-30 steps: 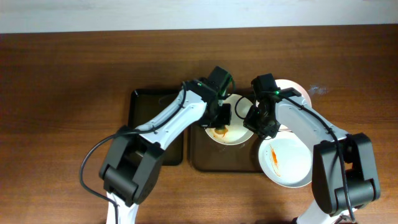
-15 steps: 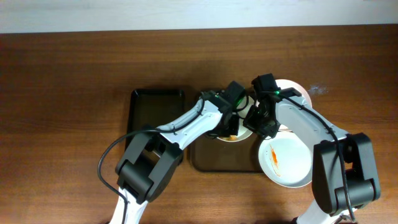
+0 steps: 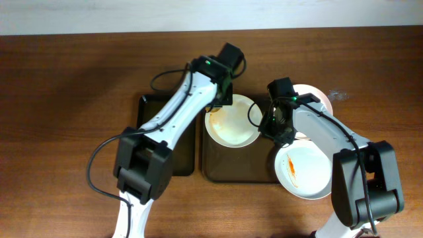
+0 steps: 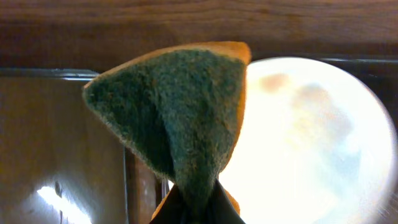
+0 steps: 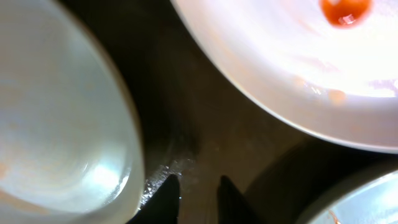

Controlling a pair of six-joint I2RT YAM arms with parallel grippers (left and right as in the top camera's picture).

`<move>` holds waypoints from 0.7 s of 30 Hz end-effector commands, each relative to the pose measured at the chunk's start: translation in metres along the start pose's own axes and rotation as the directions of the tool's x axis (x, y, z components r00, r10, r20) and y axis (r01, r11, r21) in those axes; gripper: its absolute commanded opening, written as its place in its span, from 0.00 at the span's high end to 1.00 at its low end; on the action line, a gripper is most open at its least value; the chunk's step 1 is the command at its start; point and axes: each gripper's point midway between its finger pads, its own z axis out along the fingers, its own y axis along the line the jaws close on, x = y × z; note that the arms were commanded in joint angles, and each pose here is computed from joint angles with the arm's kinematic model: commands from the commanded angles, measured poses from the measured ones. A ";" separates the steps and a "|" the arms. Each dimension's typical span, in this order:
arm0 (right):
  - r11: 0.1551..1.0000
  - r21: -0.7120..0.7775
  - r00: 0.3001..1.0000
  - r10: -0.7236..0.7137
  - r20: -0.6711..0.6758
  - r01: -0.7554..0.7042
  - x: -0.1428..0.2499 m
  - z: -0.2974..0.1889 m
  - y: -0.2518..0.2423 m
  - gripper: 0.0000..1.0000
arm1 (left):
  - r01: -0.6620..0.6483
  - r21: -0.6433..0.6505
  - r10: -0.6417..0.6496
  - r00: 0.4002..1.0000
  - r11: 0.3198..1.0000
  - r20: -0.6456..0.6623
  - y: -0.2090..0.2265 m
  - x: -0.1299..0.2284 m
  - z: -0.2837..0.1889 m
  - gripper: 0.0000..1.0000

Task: Clean dirty plates on tray and stack at the side

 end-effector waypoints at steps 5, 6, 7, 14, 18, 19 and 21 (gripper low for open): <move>0.978 -0.108 0.984 -0.174 0.043 0.178 -0.010 0.003 0.022 0.29 | -0.077 0.193 0.073 0.997 0.978 0.028 0.013 -0.017 -0.066 1.00; 0.976 -0.118 0.982 -0.180 0.053 0.185 -0.012 0.003 0.025 0.27 | -0.072 0.187 0.069 0.997 0.980 0.023 0.020 -0.019 -0.065 1.00; 0.972 -0.120 0.979 -0.197 0.059 0.202 -0.012 0.004 0.028 0.28 | -0.077 0.184 0.076 0.997 0.980 0.015 0.023 -0.018 -0.062 1.00; 0.959 -0.125 0.967 -0.252 0.041 0.256 -0.004 0.029 0.041 0.77 | -0.077 0.179 0.079 0.997 0.981 -0.003 0.022 -0.016 -0.055 1.00; 0.969 -0.023 0.969 -0.245 0.014 0.246 0.000 0.031 0.020 0.96 | -0.070 0.246 0.087 0.994 0.967 -0.060 0.011 -0.003 -0.048 1.00; 0.970 -0.016 0.970 -0.244 -0.001 0.244 0.003 0.031 0.018 0.96 | -0.069 0.252 0.090 0.993 0.965 -0.073 0.010 0.001 -0.046 1.00; 0.972 -0.002 0.971 -0.235 -0.030 0.235 0.009 0.031 0.013 0.96 | -0.067 0.252 0.102 0.986 0.965 -0.129 0.009 0.017 -0.028 1.00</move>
